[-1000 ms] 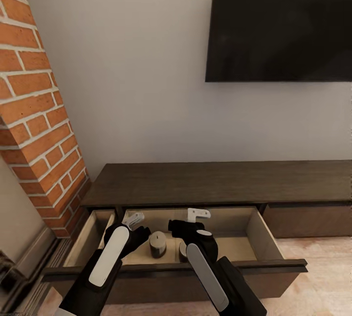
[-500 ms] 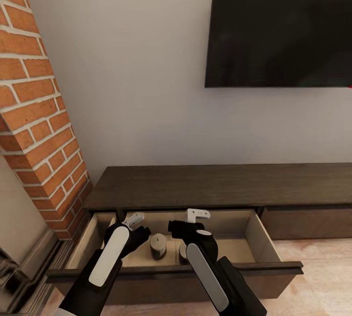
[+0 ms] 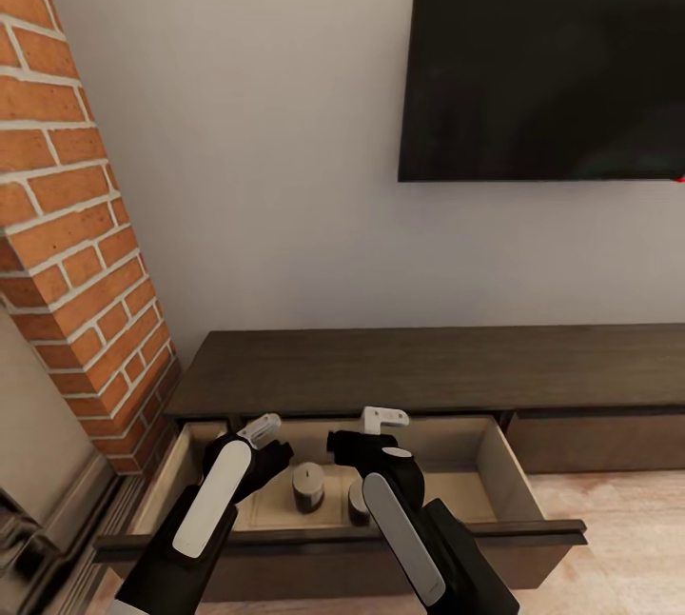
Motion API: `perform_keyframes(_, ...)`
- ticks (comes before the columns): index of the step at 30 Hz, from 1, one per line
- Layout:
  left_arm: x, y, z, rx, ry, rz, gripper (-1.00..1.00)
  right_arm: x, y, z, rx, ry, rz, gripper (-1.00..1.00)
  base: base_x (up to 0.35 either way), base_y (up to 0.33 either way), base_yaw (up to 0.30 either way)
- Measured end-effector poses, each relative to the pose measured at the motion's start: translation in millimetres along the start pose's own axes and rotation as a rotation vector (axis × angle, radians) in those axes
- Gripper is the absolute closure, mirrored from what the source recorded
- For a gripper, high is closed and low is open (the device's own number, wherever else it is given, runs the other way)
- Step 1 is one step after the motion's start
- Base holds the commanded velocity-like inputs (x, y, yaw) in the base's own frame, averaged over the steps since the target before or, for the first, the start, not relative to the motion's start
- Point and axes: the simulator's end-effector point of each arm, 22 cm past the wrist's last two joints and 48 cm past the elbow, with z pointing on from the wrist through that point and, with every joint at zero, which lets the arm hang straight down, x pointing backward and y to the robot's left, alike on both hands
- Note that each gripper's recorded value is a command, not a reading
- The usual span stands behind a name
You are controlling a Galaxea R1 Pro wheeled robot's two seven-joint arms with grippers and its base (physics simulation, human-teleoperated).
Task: Place each of the two pumpkins and all three candles from the living room inside a cabinet in the living room (use any cabinet), then make sure every cabinet is closed, and position the cauldron so it is next to a table in the living room.
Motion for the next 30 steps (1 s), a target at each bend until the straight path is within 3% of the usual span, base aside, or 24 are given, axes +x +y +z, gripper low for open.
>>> perform_keyframes(14,-19.7,-11.9,-27.9,0.003,-0.013,0.000,-1.00,-24.3,6.3,-16.0,0.002,0.002,-0.003,-1.00,-0.068,0.019,0.000)
perform_keyframes(19,-28.1,-9.5,-39.2,-0.025,-0.021,-0.003,-1.00,-28.5,5.9,-18.8,0.011,0.007,-0.004,-1.00,-0.012,0.003,0.000)
perform_keyframes(23,-38.1,-0.4,-50.5,-0.076,-0.038,-0.006,-1.00,-32.8,3.6,-21.9,0.019,0.013,-0.007,-1.00,-0.002,0.001,0.000)
perform_keyframes(30,-61.3,44.8,-64.6,-0.231,-0.069,-0.001,-1.00,-22.7,-9.6,-18.4,0.055,0.060,-0.019,-1.00,0.000,0.000,0.000)
